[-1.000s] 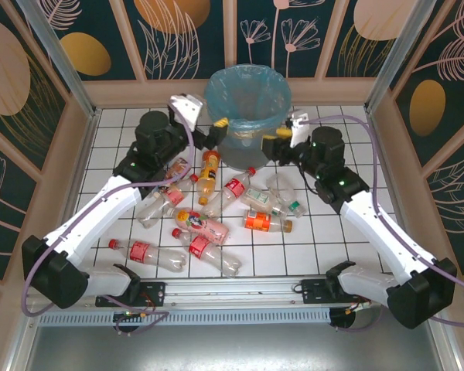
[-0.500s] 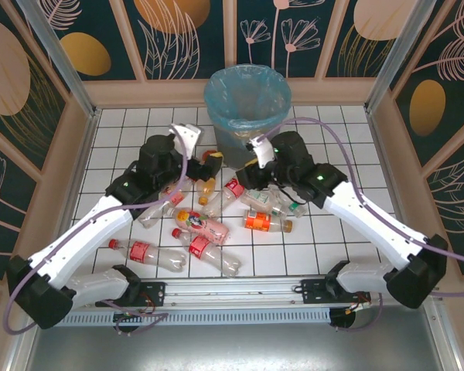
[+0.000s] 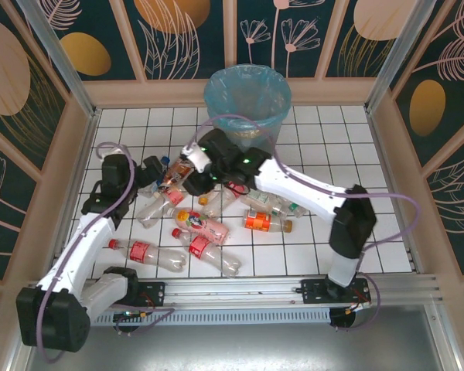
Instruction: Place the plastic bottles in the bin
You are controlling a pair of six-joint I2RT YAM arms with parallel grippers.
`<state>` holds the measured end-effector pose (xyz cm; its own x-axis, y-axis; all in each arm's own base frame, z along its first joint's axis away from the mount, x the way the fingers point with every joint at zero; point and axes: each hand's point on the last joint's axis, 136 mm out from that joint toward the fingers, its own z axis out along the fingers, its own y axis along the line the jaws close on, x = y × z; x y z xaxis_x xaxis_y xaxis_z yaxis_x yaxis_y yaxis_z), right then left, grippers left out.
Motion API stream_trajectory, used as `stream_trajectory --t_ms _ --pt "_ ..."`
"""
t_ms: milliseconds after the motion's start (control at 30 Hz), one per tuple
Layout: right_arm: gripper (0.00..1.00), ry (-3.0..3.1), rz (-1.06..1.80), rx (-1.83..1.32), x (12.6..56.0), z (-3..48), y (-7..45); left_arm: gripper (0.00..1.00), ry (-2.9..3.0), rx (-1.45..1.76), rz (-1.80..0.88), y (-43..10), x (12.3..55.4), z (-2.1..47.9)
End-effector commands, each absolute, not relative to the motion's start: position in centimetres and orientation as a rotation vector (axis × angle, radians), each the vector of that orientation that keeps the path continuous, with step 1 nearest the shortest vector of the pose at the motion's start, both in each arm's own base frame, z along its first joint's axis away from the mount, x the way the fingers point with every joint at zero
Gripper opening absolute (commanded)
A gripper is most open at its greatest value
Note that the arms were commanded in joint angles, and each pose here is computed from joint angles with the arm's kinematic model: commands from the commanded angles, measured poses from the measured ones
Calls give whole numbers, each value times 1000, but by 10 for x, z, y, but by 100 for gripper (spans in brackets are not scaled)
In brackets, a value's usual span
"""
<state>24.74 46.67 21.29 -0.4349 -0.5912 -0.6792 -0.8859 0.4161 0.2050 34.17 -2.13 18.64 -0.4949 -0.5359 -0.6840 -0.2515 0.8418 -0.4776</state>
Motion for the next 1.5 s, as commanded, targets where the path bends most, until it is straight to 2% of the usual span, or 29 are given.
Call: stream_trajectory --t_ms 0,267,567,833,1467 --pt "46 2274 716 -1390 228 184 481 99 2106 -559 -573 -31 354 198" --pt "45 2411 619 -1457 227 143 507 99 2113 -594 -556 -7 348 191" --pt "45 2440 595 -1451 232 120 512 99 2108 -662 -461 24 344 177" --pt "44 2446 628 -1455 227 108 518 99 1992 -711 -160 66 326 194" --pt "44 2479 595 -1508 222 69 525 99 1948 -702 -154 67 322 202"
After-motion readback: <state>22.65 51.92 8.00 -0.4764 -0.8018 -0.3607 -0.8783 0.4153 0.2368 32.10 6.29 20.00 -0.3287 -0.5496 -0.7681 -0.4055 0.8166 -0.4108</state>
